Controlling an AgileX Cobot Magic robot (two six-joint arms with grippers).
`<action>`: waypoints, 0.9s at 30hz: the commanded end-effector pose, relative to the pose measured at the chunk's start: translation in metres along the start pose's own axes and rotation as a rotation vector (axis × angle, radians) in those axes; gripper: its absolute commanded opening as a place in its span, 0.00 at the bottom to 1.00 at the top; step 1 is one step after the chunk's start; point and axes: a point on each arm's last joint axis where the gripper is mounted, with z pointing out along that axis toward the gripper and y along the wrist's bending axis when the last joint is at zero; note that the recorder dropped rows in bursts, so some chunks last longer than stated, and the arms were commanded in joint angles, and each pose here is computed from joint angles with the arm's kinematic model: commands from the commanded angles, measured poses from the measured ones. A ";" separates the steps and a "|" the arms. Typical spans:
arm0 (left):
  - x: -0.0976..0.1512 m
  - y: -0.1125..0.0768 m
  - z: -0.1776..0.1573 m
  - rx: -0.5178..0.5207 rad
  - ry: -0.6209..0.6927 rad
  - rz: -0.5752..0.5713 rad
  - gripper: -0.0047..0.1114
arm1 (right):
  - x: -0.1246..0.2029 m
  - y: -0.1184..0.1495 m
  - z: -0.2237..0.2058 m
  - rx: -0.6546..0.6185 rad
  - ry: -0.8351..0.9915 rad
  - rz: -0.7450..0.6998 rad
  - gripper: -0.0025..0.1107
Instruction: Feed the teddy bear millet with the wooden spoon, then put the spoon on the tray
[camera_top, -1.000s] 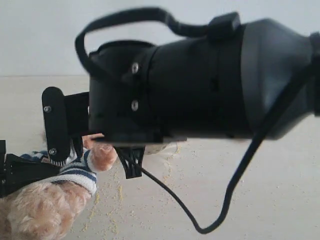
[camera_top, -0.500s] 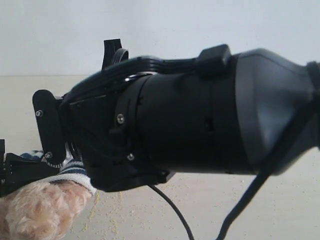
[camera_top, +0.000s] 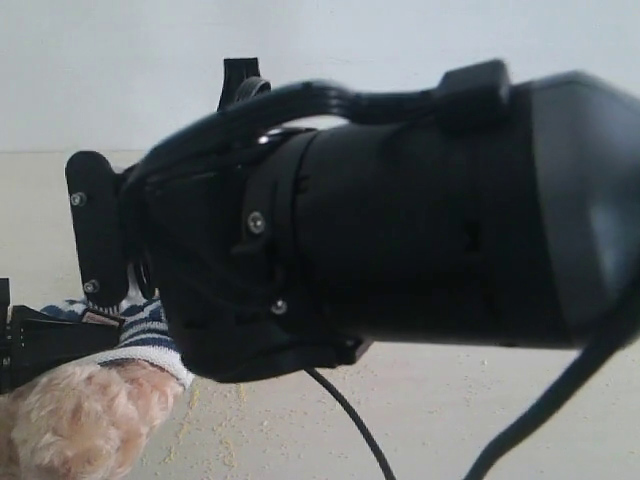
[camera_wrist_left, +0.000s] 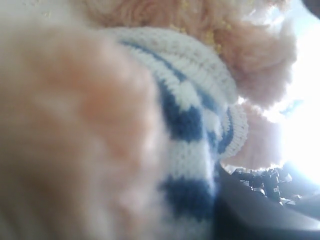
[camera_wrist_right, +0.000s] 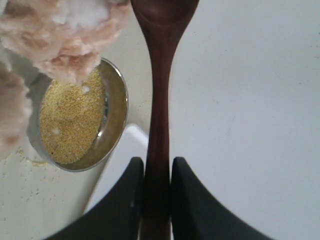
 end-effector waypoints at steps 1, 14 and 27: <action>-0.004 -0.004 0.000 0.042 -0.029 0.022 0.08 | 0.004 -0.006 -0.008 -0.005 -0.012 0.085 0.02; -0.004 -0.004 0.000 0.040 -0.029 0.096 0.08 | 0.023 -0.030 -0.036 -0.125 -0.098 0.381 0.02; -0.004 -0.004 0.000 0.042 -0.037 0.097 0.08 | 0.091 -0.051 -0.012 -0.457 0.049 0.719 0.02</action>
